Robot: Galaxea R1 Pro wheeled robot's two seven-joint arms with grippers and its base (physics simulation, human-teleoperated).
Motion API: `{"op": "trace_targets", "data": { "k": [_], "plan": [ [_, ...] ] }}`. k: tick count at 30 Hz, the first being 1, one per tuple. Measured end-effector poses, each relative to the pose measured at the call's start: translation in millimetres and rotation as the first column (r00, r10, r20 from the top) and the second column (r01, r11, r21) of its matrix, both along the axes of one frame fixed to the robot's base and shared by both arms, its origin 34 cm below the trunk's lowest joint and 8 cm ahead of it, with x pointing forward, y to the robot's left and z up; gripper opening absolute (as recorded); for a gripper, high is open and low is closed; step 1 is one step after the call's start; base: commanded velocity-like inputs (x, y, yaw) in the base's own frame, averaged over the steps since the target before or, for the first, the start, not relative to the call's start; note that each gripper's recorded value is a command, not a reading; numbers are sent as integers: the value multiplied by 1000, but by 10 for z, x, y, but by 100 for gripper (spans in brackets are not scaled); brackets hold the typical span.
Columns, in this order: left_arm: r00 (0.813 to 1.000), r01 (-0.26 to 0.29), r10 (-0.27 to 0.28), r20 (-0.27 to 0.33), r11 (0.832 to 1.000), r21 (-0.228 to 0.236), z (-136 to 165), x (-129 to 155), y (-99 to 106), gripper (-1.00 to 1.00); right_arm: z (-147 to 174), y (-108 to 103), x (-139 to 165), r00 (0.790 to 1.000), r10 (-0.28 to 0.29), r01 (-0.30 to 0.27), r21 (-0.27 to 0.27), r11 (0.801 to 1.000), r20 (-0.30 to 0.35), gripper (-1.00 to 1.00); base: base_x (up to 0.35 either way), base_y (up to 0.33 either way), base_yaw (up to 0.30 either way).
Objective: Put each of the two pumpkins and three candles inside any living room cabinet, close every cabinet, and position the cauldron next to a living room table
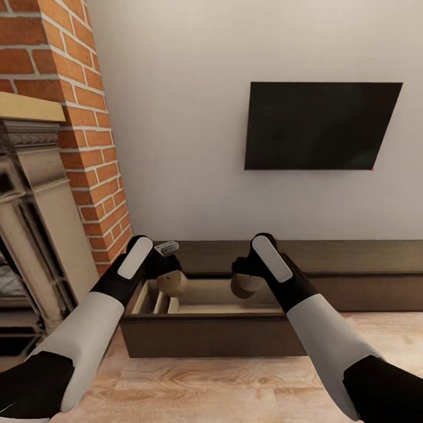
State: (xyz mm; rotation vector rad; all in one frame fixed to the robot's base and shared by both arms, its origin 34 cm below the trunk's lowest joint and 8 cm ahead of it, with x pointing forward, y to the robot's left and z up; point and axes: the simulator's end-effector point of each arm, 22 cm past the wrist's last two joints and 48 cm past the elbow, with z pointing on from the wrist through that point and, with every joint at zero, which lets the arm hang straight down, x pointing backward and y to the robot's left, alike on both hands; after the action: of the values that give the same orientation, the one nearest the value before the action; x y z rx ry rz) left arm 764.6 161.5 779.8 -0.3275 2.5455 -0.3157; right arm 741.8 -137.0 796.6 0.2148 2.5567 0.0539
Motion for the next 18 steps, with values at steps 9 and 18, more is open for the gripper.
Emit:
{"op": "trace_targets", "data": {
  "k": [9, 18],
  "plan": [
    [1000, 25, -24, -10, 999, 32, -62, -37, -53, -100, 9, 4, 1, 1000, 0, 0, 3, 1000, 2, -100, 102, -85, -33],
    [999, 24, -23, -23, 999, 39, -112, -57, -37, -100, 21, 17, -1, 1000, 4, -4, 7, 1000, 5, -100, 312, -55, -27]
  ]
}}
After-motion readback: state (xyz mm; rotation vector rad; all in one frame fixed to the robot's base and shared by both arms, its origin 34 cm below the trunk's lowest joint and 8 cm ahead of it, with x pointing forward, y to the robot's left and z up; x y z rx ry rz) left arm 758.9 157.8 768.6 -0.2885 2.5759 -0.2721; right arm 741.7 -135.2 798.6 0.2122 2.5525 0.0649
